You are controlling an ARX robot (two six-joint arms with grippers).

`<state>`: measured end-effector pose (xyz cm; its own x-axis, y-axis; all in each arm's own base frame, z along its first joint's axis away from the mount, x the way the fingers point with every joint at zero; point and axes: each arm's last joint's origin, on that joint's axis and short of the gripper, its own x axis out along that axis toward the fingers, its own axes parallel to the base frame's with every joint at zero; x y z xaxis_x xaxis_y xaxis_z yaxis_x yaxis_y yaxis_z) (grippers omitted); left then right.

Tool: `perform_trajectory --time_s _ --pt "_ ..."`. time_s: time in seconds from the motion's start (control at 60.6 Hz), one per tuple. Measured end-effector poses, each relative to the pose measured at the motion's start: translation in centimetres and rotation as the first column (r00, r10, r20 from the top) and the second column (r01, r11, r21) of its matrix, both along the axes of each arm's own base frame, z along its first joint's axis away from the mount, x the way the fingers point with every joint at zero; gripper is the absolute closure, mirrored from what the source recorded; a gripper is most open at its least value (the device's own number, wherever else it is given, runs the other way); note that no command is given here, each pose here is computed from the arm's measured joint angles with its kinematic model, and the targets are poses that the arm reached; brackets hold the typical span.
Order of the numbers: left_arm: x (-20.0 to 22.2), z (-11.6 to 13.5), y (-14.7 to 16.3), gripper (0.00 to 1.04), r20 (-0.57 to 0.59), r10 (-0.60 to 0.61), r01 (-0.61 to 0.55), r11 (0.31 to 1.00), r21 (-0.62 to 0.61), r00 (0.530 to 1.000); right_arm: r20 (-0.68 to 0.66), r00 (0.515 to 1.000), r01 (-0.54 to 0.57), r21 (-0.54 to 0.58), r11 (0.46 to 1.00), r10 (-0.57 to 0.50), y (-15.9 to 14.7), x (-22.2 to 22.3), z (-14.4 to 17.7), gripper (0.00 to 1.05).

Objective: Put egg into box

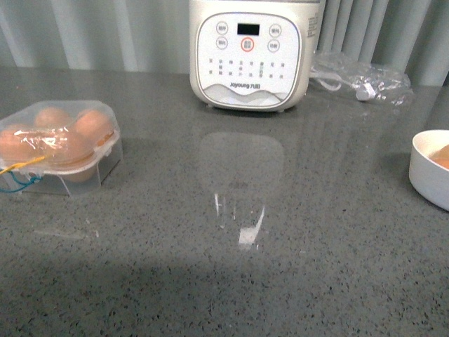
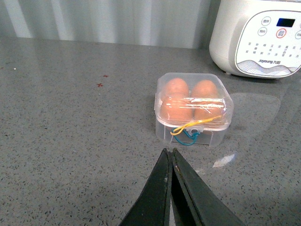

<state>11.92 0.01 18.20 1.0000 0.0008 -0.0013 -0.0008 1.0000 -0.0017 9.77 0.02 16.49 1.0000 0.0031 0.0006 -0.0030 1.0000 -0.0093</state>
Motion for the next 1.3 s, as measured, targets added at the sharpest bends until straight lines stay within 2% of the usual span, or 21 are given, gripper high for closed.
perform_trajectory --time_s 0.297,0.429,0.627,0.71,0.957,0.99,1.188,1.304 --pt "-0.6 -0.8 0.0 1.01 0.004 0.000 0.000 1.000 0.000 1.000 0.000 1.000 0.000 0.000 1.000 0.000 0.0 0.0 0.0 0.07" --pt "-0.9 -0.6 0.0 1.01 0.035 0.000 0.000 1.000 0.000 0.999 0.000 1.000 0.000 0.000 1.000 0.000 0.0 0.0 0.0 0.07" --pt "-1.3 -0.6 0.0 1.01 0.033 0.000 0.000 1.000 0.000 0.999 0.000 1.000 0.000 0.000 1.000 0.000 0.0 0.0 0.0 0.07" --pt "-1.9 -1.1 0.0 1.01 -0.002 0.000 0.000 1.000 0.000 1.000 0.000 1.000 0.000 0.000 1.000 0.000 0.0 0.0 0.0 0.07" --pt "-2.3 -0.9 0.0 1.01 0.027 0.000 0.000 1.000 0.000 1.000 0.000 1.000 0.000 0.000 1.000 0.000 0.0 0.0 0.0 0.07" --pt "-2.3 -0.9 0.0 0.99 0.028 0.000 0.000 1.000 0.000 1.000 0.000 1.000 0.000 0.000 1.000 0.000 0.0 0.0 0.0 0.07" --pt "-2.3 -0.9 0.0 0.67 0.027 0.000 0.000 1.000 -0.001 1.000 0.000 1.000 0.000 0.000 1.000 0.000 0.0 0.0 0.0 0.07" --pt "-2.3 -0.9 0.0 0.40 0.027 0.000 0.000 1.000 0.000 1.000 0.000 1.000 0.000 0.000 1.000 0.000 0.0 0.0 0.0 0.07"
